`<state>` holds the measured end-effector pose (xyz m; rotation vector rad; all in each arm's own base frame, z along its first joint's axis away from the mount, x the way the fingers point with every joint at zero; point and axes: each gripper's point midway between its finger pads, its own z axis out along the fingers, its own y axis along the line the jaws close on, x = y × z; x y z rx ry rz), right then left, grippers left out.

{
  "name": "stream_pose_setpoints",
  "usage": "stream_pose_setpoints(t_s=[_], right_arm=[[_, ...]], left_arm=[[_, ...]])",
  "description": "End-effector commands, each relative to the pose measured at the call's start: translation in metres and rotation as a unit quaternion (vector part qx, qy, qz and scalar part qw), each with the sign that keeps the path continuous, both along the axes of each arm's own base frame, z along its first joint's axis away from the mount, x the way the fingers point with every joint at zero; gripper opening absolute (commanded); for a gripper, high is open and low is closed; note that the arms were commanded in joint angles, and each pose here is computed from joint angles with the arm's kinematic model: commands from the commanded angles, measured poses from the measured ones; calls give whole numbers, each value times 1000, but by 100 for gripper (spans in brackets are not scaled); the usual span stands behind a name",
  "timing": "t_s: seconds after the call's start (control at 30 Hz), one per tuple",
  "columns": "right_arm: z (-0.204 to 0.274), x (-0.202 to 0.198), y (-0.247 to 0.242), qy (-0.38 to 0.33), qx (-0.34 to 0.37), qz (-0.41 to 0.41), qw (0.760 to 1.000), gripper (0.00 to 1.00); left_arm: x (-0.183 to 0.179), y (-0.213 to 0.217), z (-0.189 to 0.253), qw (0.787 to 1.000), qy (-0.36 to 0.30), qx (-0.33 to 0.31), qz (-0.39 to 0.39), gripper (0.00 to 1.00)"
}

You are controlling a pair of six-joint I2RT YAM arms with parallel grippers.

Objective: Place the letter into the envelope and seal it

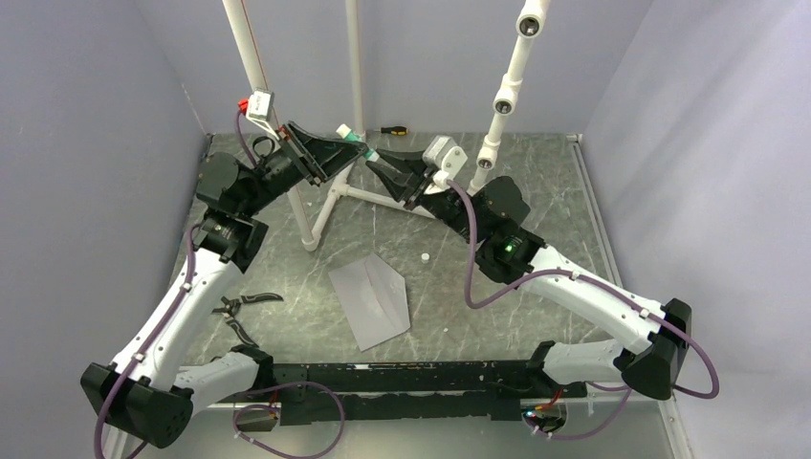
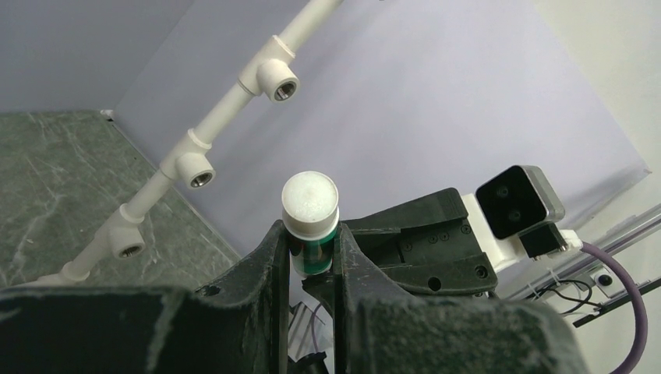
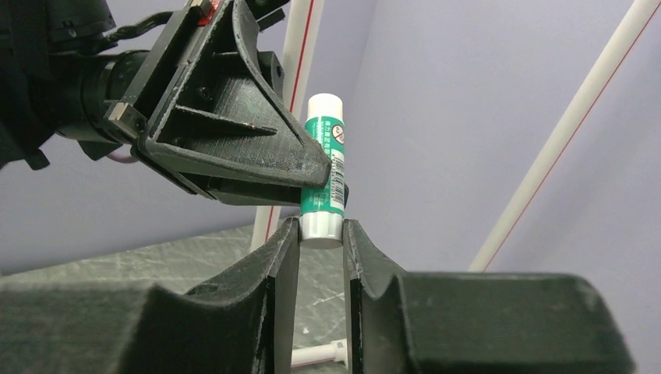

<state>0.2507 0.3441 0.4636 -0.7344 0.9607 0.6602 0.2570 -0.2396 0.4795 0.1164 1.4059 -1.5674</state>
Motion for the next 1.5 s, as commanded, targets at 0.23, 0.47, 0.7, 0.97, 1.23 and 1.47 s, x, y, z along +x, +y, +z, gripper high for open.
stream_pose_setpoints(t_s=[0.23,0.47,0.7,0.97,1.23,1.47], right_arm=[[89,-49,-32,118,277,166,939,0],[100,-65,-55,207,426,282,834,0],[78,-46,-54,310,500,322,742,0],[65,-35,-59,325,521,294,732,18],[34,-43,-44,79,225,101,966,76],[15,-45,-21,-111,-21,55,992,72]], left_arm=[[-48,1,33,983,-175,17,-44,2],[-68,1,40,969,-233,31,-71,2],[-80,0,42,960,-262,38,-90,2],[-75,0,46,965,-246,31,-87,2],[-48,2,45,988,-147,37,-42,3],[-35,-2,39,995,-79,26,-48,2]])
